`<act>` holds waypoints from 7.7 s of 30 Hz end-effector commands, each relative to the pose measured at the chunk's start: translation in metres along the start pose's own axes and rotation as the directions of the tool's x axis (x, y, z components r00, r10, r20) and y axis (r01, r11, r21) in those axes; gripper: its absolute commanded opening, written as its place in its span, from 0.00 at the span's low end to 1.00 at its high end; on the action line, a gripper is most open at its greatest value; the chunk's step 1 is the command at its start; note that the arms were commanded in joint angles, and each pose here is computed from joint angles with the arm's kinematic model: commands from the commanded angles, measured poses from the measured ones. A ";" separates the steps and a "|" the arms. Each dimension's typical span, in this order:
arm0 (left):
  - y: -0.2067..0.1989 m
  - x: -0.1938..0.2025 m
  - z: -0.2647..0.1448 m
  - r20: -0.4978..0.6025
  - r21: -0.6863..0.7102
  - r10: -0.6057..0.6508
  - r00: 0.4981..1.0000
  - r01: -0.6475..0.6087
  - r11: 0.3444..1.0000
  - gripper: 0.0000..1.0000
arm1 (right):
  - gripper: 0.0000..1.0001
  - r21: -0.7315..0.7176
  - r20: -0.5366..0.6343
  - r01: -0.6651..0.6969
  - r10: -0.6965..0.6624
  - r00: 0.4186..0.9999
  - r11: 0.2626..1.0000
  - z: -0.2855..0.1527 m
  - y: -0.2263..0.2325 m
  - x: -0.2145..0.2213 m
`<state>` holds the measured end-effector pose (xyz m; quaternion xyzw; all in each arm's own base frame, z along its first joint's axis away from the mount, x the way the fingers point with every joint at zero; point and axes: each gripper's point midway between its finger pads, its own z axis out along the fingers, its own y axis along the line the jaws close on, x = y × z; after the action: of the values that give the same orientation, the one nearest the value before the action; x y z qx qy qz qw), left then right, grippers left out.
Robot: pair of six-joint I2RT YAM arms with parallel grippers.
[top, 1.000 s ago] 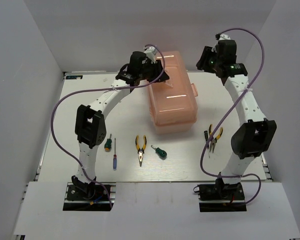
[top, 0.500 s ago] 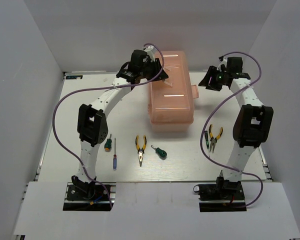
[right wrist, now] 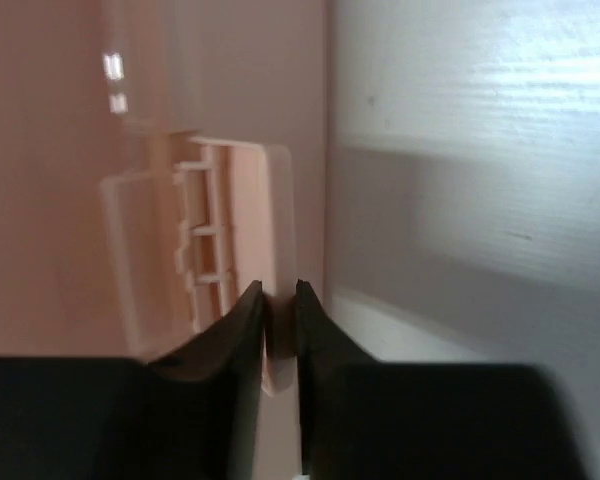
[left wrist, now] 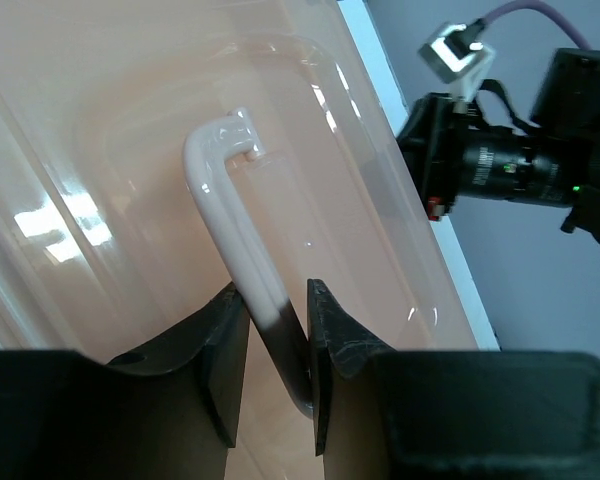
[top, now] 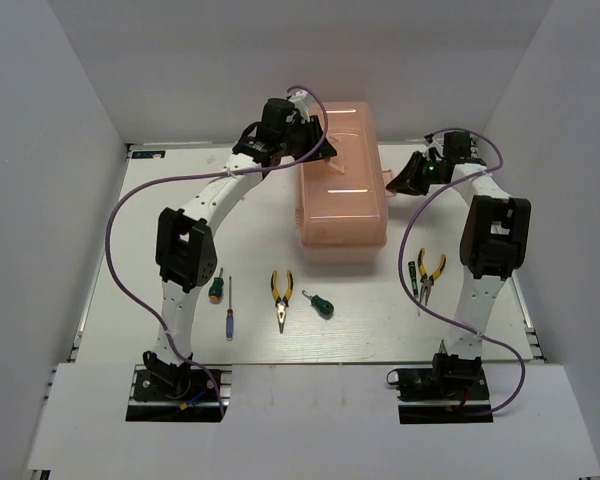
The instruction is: Sort the tools into containers
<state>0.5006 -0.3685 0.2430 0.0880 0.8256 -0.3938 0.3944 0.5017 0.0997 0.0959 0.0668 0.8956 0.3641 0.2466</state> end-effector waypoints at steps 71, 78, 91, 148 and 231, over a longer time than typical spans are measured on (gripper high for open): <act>0.276 -0.031 -0.280 0.165 -0.788 0.040 0.985 0.108 0.606 0.85 | 0.00 0.243 0.174 0.099 -0.144 0.974 0.965 -0.065 -0.055 -0.020; 0.261 -0.058 -0.335 0.311 -0.807 0.065 0.948 0.228 0.545 0.91 | 0.00 0.240 0.170 0.092 -0.136 0.976 0.966 -0.063 -0.056 -0.018; 0.253 -0.043 -0.326 0.319 -0.719 -0.018 0.947 0.255 0.646 0.94 | 0.68 0.235 0.154 0.124 -0.163 0.975 0.964 -0.068 -0.053 -0.016; 0.055 0.201 -0.241 -0.189 -0.021 0.097 0.977 -0.103 0.994 0.69 | 0.00 0.615 -0.180 0.214 -0.129 0.975 0.759 -0.156 -0.133 0.153; 0.078 0.303 -0.174 0.084 -0.638 0.110 0.990 -0.032 0.769 0.51 | 0.51 0.131 0.087 0.192 -0.204 0.975 0.973 -0.109 0.037 0.089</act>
<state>0.2207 -0.2264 0.0331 -0.0244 0.8948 -0.0717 0.4400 0.3690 0.0926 0.1428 0.0157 0.9137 0.2761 0.2979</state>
